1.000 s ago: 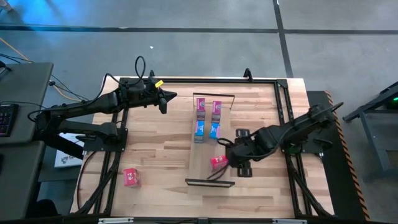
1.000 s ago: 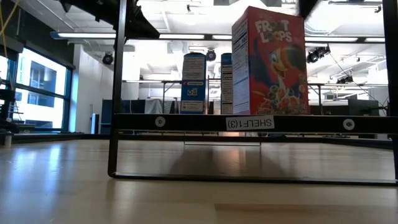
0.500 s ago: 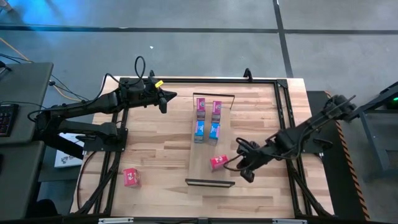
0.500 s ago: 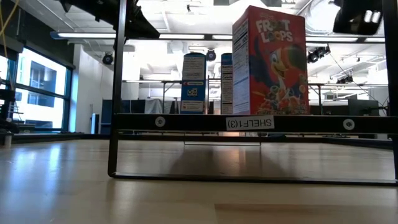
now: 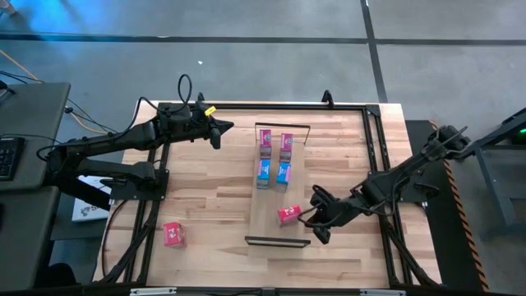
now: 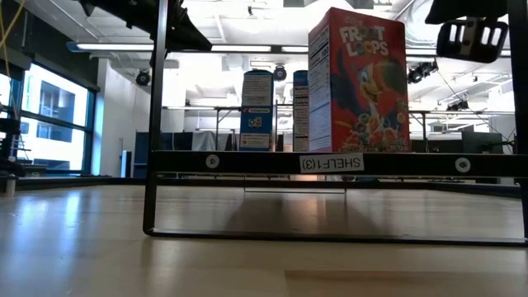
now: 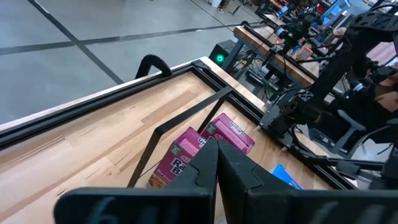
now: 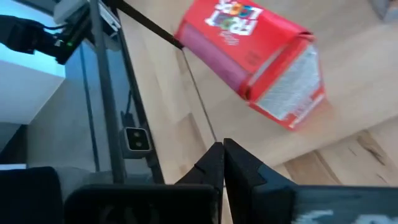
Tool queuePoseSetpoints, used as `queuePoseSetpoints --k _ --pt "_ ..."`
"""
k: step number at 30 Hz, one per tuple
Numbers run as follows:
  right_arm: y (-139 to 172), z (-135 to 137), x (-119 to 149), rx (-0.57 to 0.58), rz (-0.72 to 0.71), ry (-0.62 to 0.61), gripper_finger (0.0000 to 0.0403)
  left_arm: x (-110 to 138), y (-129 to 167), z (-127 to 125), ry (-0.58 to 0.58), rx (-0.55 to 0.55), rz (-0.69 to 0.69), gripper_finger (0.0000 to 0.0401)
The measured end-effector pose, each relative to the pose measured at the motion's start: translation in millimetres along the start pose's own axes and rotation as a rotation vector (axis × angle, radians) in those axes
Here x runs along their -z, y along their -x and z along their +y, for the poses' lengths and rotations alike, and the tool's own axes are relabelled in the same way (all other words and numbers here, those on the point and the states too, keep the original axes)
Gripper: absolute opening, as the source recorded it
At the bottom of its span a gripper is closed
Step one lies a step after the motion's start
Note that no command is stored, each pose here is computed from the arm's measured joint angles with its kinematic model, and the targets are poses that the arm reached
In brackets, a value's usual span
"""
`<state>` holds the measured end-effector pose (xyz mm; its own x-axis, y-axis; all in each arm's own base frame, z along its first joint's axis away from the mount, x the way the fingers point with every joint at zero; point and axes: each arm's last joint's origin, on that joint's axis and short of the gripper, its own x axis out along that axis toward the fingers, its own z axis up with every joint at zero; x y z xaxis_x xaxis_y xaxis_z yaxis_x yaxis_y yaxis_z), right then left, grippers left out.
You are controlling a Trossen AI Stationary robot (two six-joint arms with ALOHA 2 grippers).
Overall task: Stack cereal on shelf
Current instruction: Put the right red cereal box on the shelf
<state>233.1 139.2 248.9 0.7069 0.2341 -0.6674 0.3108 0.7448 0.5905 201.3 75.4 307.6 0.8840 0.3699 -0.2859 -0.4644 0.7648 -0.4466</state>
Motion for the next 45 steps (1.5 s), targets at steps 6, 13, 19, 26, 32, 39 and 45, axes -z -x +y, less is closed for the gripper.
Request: queuePoseSetpoints --k 6,13,19,26,32,39,45 --pt "-14 -2 3 0.037 0.013 0.007 0.0 0 0 0 0.023 -0.004 -0.002 0.0" --pt "-25 -9 -2 0.088 -0.022 0.0 0.0 0 0 0 0.023 -0.005 -0.002 0.0" --pt "-30 -15 -9 0.128 -0.048 0.003 0.0 0 0 0 0.023 -0.007 -0.003 0.0" --pt "-31 -24 -15 0.185 -0.038 0.026 0.0 0 0 0 0.023 -0.007 -0.002 0.0" --pt "-30 -34 -18 0.253 -0.011 0.04 0.0 0 0 0 0.023 -0.007 -0.002 0.0" --pt "-30 -34 -19 0.185 0.08 0.052 0.0 0 0 0 0.023 -0.008 -0.002 0.0" --pt "-31 -30 -20 0.12 0.108 0.065 0.0 0 0 0 0.023 -0.008 -0.002 0.0"
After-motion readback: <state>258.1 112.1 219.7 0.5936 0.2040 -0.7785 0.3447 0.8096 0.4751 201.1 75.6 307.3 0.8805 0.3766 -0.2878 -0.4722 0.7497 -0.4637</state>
